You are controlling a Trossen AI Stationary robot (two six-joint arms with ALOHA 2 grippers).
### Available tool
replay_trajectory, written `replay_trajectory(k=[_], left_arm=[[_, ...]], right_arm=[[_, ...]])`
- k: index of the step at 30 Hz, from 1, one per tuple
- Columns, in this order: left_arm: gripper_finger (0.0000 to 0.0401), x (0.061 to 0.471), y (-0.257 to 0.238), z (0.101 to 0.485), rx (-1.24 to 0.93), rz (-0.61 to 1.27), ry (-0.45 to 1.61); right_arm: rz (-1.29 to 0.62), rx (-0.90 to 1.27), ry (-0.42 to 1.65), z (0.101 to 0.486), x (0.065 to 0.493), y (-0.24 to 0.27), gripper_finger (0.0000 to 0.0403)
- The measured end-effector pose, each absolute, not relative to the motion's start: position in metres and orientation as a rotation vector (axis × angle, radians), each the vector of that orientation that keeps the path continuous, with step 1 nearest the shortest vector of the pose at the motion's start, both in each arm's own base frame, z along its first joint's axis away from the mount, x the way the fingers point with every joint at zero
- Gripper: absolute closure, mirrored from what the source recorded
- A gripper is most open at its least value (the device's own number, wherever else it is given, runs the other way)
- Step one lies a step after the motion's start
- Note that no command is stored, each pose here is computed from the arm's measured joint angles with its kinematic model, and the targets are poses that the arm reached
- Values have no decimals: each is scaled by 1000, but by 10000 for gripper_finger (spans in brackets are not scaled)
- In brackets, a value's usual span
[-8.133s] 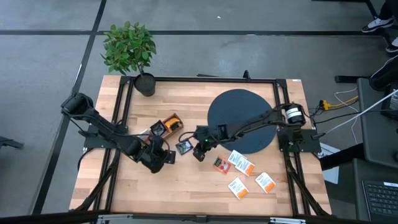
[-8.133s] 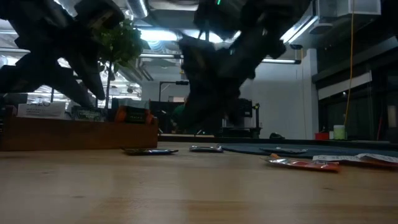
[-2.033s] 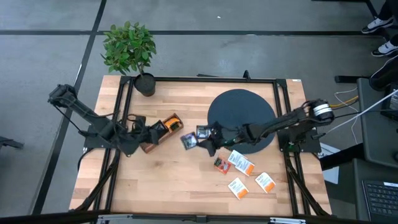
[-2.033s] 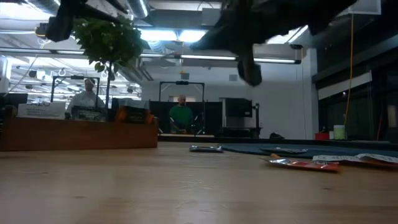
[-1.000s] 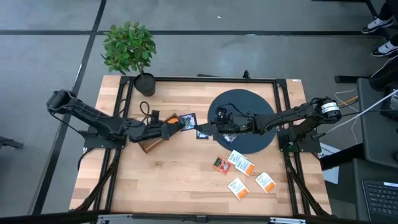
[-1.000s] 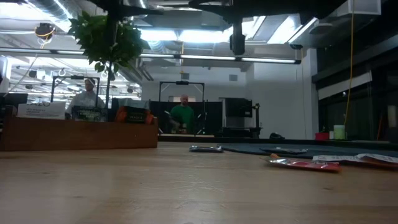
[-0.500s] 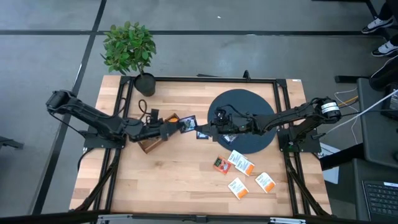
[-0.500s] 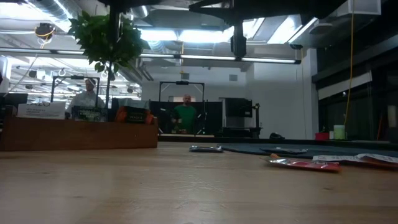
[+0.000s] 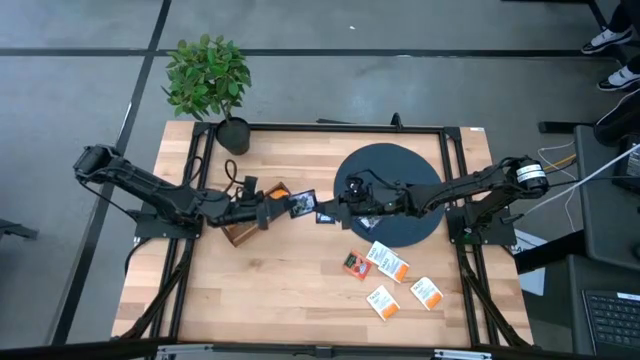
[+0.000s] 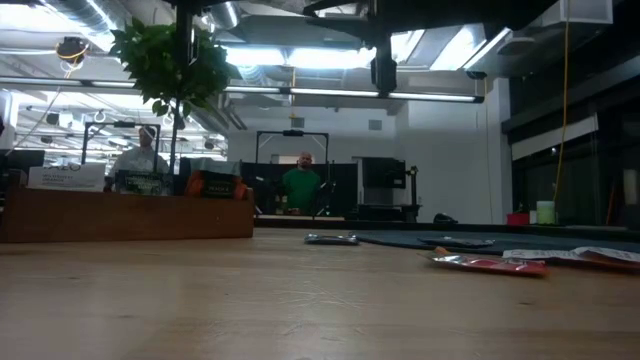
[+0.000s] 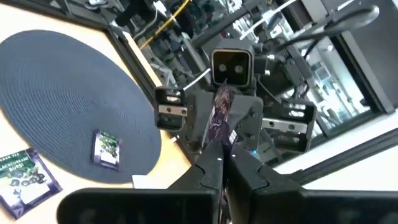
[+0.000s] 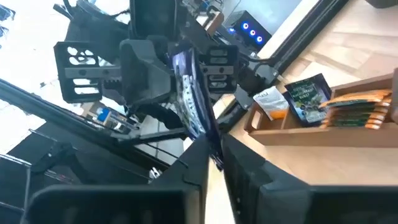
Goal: Pick & Place Tea
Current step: Put the black tea bag into the middle section of the wooden organizer
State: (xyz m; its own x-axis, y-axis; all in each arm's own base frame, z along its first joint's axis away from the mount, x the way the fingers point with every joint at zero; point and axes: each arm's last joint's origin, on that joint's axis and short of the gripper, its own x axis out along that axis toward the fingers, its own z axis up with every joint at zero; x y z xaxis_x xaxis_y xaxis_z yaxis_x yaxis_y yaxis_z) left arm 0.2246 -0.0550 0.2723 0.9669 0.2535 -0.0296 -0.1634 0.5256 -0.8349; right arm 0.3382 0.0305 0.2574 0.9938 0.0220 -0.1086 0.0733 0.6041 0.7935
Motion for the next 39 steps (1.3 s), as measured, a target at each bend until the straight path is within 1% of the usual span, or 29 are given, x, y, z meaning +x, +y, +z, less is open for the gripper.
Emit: replay_trajectory(k=[5,9,12,17,21,24,28,33,39], left_arm=[[399,221,-55,272,-976,228,-50],[399,212,-52,274,-975,233,0],[399,205,-47,278,-972,260,112],[399,196,-36,290,-933,325,390],[399,191,-26,303,-908,361,582],[399,189,-20,305,-902,347,708],[399,189,-14,296,-899,337,855],[399,189,-6,281,-840,397,1026],[399,198,7,265,-736,426,1137]], right_arm=[[61,900,226,252,337,31,307],[130,909,321,247,336,34,291],[141,917,415,240,333,37,292],[101,906,567,226,327,47,300],[40,879,647,218,321,57,305],[5,859,675,215,318,64,305],[-33,842,686,213,315,69,305],[-66,843,676,212,314,72,305],[-73,851,678,212,314,73,305]])
